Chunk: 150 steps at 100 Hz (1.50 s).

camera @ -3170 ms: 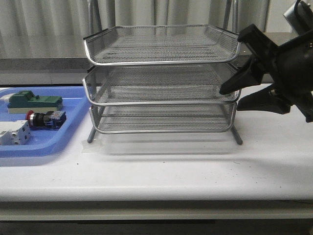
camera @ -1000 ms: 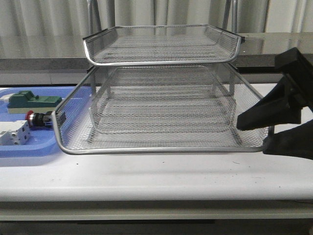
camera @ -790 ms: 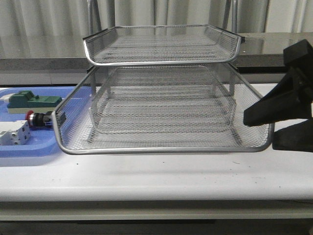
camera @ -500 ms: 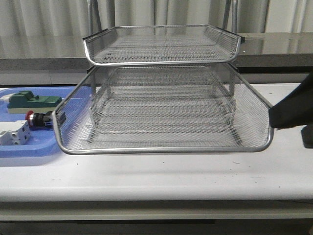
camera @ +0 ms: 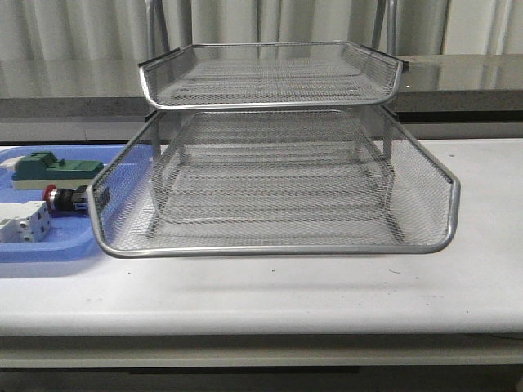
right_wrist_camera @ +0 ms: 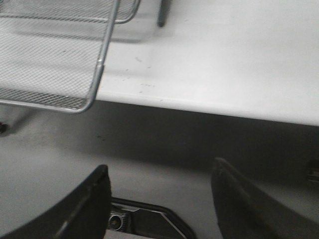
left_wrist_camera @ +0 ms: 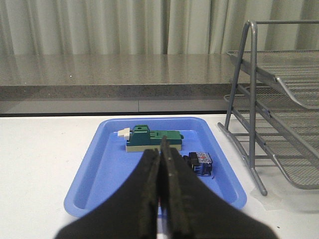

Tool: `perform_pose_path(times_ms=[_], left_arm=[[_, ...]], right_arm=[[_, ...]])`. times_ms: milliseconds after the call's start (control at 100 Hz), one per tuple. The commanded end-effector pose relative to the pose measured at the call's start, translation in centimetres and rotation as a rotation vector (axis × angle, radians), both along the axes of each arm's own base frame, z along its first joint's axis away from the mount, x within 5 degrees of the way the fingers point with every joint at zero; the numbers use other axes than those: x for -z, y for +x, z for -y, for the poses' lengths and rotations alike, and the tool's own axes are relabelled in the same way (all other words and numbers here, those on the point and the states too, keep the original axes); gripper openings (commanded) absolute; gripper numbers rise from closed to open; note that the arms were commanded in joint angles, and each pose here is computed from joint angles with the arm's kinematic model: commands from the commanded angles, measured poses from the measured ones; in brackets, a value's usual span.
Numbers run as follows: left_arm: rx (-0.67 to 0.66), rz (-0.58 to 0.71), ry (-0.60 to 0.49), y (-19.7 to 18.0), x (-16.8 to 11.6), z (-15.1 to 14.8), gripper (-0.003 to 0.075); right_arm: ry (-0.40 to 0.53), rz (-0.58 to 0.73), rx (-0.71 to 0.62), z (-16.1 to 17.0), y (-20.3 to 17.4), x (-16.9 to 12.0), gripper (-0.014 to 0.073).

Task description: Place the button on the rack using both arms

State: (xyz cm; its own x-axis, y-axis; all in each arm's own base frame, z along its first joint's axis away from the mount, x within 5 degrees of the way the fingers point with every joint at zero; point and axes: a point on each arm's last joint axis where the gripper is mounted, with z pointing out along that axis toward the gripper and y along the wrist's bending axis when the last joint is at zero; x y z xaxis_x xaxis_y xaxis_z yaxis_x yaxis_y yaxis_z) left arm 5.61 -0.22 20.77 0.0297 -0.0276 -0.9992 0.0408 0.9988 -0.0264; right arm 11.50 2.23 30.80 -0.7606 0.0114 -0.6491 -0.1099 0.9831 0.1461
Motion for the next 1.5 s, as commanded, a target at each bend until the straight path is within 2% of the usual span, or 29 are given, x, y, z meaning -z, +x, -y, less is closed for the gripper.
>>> perform_pose_path(times_ms=[0,150,240,340,460,520,1490], left_arm=[[-0.001,0.067,-0.019,-0.1,0.6,0.0,-0.002],[-0.001,0.067,-0.019,-0.1,0.6,0.0,-0.002],[-0.001,0.067,-0.019,-0.1,0.6,0.0,-0.002],[-0.001,0.067,-0.019,-0.1,0.6,0.0,-0.002],[-0.001,0.067,-0.019,-0.1,0.6,0.0,-0.002],[-0.001,0.067,-0.019,-0.1,0.6,0.0,-0.002],[-0.002,0.067,-0.004,-0.1,0.6,0.0,-0.002]], right_arm=[[-0.05,0.09,0.055,0.8,-0.8,-2.2,0.0452],[-0.118,0.146,0.095,1.7,-2.3,-3.1,0.045],[-0.151,0.177,0.105,2.0,-2.8,-3.3,0.0398],[-0.158,0.203,0.108,2.1,-3.1,-3.5,0.0257],[-0.157,0.21,0.108,2.1,-3.1,-3.6,0.0013],[-0.157,0.21,0.108,2.1,-3.1,-3.6,-0.0078],[-0.157,0.209,0.108,2.1,-3.1,-3.6,-0.0071]])
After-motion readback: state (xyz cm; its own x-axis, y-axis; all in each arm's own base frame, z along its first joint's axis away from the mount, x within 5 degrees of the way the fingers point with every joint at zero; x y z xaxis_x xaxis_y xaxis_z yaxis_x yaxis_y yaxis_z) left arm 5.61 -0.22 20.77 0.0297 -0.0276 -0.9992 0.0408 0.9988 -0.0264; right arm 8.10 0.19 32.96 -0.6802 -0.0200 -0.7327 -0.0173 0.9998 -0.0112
